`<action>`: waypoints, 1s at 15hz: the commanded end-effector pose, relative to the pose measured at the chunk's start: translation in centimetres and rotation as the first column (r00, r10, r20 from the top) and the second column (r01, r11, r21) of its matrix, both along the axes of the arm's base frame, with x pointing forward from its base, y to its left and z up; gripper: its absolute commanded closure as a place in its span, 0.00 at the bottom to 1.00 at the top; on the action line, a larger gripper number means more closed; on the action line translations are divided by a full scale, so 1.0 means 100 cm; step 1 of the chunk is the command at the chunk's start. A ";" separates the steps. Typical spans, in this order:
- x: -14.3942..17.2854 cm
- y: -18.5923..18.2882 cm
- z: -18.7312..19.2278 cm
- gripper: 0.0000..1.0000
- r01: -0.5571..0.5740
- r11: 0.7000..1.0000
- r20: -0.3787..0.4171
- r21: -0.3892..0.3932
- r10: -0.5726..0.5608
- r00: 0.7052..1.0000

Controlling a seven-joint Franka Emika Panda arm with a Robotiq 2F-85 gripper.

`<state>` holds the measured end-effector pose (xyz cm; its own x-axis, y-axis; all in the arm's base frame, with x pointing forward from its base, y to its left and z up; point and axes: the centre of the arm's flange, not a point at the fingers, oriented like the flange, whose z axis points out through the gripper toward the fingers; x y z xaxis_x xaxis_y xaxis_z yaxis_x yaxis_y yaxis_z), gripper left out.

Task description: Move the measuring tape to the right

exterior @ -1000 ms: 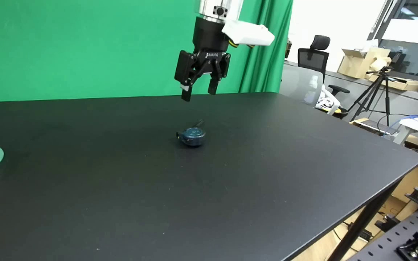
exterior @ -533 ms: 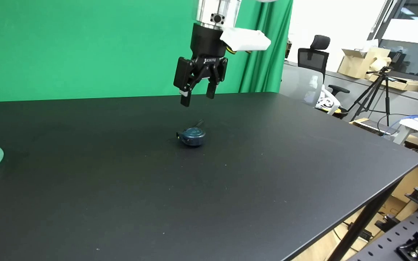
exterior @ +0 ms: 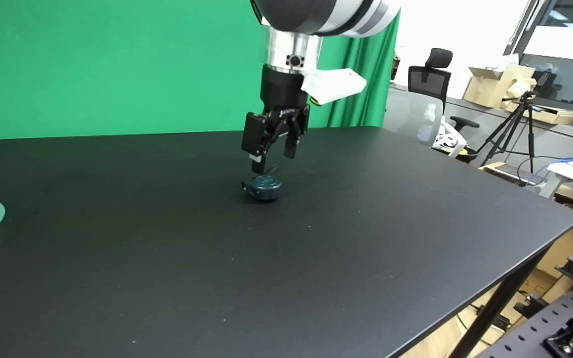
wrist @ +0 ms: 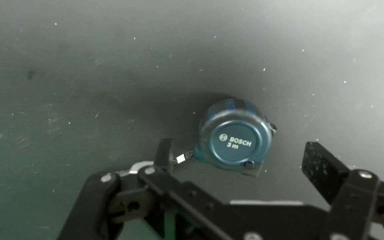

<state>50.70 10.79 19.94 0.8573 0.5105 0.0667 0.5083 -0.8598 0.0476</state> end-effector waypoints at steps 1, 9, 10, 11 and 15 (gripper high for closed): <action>0.003 0.002 -0.016 0.00 0.058 0.998 0.039 -0.004 -0.058 0.998; 0.005 0.005 -0.042 0.00 0.126 0.991 0.049 0.032 -0.128 0.991; 0.004 0.005 -0.044 0.00 0.134 0.990 0.047 0.033 -0.135 0.990; 0.005 0.005 -0.046 0.25 0.138 0.990 0.049 0.037 -0.140 0.989; 0.006 0.012 -0.048 0.47 0.150 0.986 0.073 0.066 -0.155 0.985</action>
<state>50.67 11.09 15.29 0.9027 0.4105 0.1289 0.4096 -0.9116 0.0347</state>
